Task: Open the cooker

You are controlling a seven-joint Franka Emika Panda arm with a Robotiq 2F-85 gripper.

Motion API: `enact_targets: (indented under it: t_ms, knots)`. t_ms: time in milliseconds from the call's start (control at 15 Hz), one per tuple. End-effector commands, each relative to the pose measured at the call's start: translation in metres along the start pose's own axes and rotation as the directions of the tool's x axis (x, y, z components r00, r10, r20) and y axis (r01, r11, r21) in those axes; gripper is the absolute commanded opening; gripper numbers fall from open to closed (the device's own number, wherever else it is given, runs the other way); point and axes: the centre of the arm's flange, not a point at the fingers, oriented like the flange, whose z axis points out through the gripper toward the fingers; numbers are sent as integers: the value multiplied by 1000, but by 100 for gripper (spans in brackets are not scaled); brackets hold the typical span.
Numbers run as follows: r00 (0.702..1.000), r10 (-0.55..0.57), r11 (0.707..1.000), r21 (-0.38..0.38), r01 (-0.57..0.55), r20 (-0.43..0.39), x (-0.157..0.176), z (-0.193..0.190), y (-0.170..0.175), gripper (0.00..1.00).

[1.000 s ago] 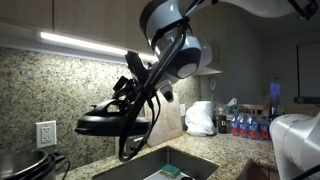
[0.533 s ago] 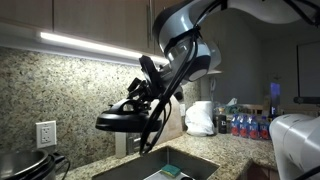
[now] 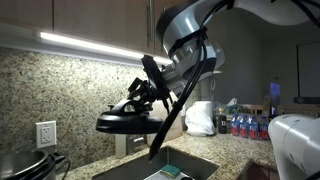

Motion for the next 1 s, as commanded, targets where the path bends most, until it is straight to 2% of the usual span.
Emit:
enact_targets:
  t_ms: [0, 200, 467, 667, 933]
  knots:
    - [1000, 0, 1000, -8, 0, -16, 4, 5, 1, 2]
    - [998, 14, 1000, -22, -16, -63, 19, 7, 7, 2]
    - [988, 34, 999, 11, -33, -152, 39, -4, 4, 2]
    - [963, 50, 997, 72, -32, -264, 58, -17, -1, 2]
    - [914, 87, 990, 138, -34, -397, 92, -41, -9, 2]
